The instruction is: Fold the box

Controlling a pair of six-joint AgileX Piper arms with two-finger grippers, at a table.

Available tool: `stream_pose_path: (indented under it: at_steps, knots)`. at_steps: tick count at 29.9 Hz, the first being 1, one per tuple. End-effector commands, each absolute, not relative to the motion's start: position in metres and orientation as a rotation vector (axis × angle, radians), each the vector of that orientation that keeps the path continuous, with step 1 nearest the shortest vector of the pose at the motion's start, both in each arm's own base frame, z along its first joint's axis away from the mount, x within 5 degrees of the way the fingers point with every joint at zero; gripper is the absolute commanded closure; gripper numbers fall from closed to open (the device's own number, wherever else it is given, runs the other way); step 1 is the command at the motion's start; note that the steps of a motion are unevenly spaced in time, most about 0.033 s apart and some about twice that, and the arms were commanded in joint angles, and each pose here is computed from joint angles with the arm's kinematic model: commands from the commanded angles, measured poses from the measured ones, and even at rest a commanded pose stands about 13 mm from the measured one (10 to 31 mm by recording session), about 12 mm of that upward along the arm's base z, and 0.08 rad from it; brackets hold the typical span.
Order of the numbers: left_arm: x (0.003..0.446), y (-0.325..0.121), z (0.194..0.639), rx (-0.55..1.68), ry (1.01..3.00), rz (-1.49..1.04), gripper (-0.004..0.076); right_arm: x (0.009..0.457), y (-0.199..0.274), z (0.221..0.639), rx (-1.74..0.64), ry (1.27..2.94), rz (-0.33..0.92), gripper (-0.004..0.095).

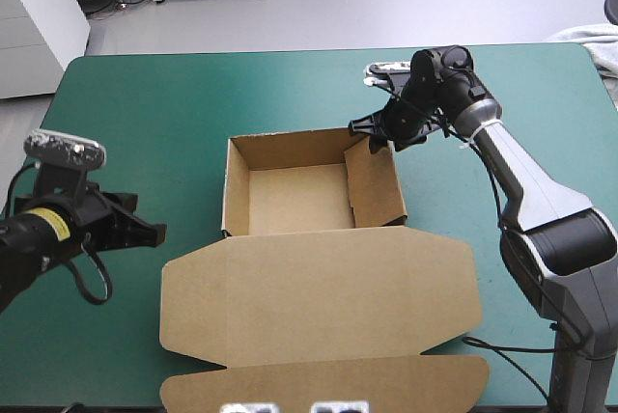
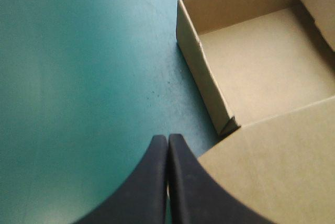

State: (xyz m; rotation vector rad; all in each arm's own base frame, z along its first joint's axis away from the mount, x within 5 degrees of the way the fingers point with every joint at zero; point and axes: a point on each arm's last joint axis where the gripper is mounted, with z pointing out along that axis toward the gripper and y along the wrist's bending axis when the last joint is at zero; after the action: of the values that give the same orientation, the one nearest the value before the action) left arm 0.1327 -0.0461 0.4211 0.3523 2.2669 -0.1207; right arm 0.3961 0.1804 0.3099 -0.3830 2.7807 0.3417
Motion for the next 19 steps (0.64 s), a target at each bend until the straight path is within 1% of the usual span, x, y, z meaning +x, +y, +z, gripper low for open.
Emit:
stream_pose_path:
  at_steps: [1,6,10,12,15,16,18,19]
  knots:
    - [0.121,-0.042,0.405,0.324,2.215,-0.155,0.0734,0.382,0.177,0.32,-0.443,2.778,0.391,0.0467]
    - [0.105,-0.036,0.372,0.325,2.246,-0.152,0.0734,0.375,0.179,0.294,-0.475,2.867,0.434,0.0467]
    - [0.095,-0.032,0.35,0.328,2.241,-0.157,0.0734,0.369,0.177,0.276,-0.503,2.929,0.415,0.0468]
    - [0.091,-0.03,0.342,0.33,2.245,-0.156,0.0734,0.368,0.175,0.271,-0.521,2.943,0.39,0.0494]
    - [0.087,-0.029,0.332,0.333,2.259,-0.152,0.0734,0.369,0.174,0.27,-0.526,2.937,0.357,0.0664]
    - [0.086,-0.028,0.328,0.335,2.267,-0.15,0.0734,0.369,0.173,0.272,-0.527,2.927,0.347,0.0768]
    - [0.086,-0.028,0.324,0.337,2.281,-0.148,0.0734,0.369,0.172,0.274,-0.516,2.924,0.339,0.0911]
    - [0.086,-0.028,0.323,0.338,2.285,-0.147,0.0734,0.369,0.172,0.274,-0.507,2.926,0.334,0.0921]
